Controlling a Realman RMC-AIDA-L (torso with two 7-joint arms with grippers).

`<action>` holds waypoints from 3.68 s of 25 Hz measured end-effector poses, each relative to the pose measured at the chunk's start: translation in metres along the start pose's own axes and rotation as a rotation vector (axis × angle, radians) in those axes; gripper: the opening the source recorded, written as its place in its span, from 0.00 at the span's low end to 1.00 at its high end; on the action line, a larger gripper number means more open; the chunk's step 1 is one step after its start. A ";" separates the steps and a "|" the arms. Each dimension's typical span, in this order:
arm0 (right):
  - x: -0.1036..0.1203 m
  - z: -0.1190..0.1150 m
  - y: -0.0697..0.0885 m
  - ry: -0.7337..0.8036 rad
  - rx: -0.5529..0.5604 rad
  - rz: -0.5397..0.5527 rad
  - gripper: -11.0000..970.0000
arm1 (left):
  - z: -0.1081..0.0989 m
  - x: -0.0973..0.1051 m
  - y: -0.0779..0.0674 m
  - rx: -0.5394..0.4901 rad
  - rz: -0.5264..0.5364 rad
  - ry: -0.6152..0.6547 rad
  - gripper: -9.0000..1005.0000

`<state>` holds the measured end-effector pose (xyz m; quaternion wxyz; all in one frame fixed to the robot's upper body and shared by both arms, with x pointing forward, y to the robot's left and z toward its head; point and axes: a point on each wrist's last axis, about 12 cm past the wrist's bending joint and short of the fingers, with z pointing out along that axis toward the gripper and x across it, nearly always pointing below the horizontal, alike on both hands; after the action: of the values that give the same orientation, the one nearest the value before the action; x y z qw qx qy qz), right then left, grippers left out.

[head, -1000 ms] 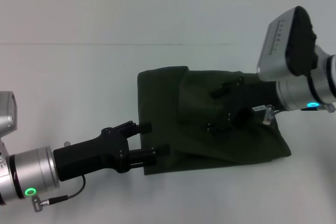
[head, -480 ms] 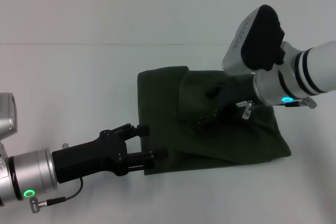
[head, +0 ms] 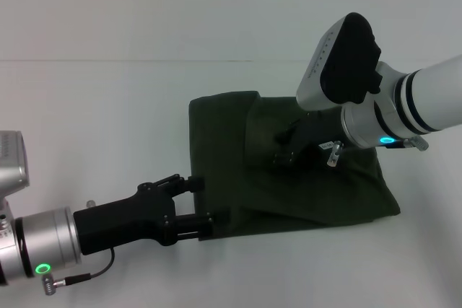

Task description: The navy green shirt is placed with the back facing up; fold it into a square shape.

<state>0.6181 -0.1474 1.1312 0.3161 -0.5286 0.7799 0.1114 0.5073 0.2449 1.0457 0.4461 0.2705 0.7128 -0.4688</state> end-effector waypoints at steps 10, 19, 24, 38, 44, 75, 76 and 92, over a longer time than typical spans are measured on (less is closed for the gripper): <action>0.002 -0.001 -0.001 -0.005 0.003 0.030 0.19 | 0.000 0.000 0.000 0.000 0.004 -0.001 0.93; 0.003 -0.006 -0.006 -0.052 0.008 0.113 0.03 | 0.000 0.001 0.000 0.000 0.008 -0.001 0.93; 0.010 -0.013 -0.014 -0.097 0.014 0.230 0.03 | -0.001 0.003 -0.001 -0.004 0.011 -0.002 0.93; 0.051 -0.011 -0.028 -0.221 0.001 0.631 0.03 | 0.000 0.007 -0.004 -0.003 0.007 -0.006 0.93; 0.066 -0.018 -0.036 -0.279 0.017 0.744 0.03 | 0.001 0.007 -0.005 0.000 0.006 -0.008 0.93; 0.163 -0.033 -0.030 -0.693 0.105 1.332 0.29 | 0.000 0.009 -0.005 0.001 0.001 -0.011 0.93; 0.166 -0.035 -0.027 -0.735 0.103 1.327 0.34 | 0.000 0.008 -0.005 0.000 0.000 -0.016 0.93; 0.119 -0.001 0.005 -0.662 -0.055 0.847 0.78 | 0.003 0.006 -0.006 -0.003 -0.016 -0.042 0.93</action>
<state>0.5843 -0.2355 1.0582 0.4586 -0.1125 0.7803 0.4100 0.5007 0.2394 1.0422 0.4577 0.2543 0.7059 -0.4770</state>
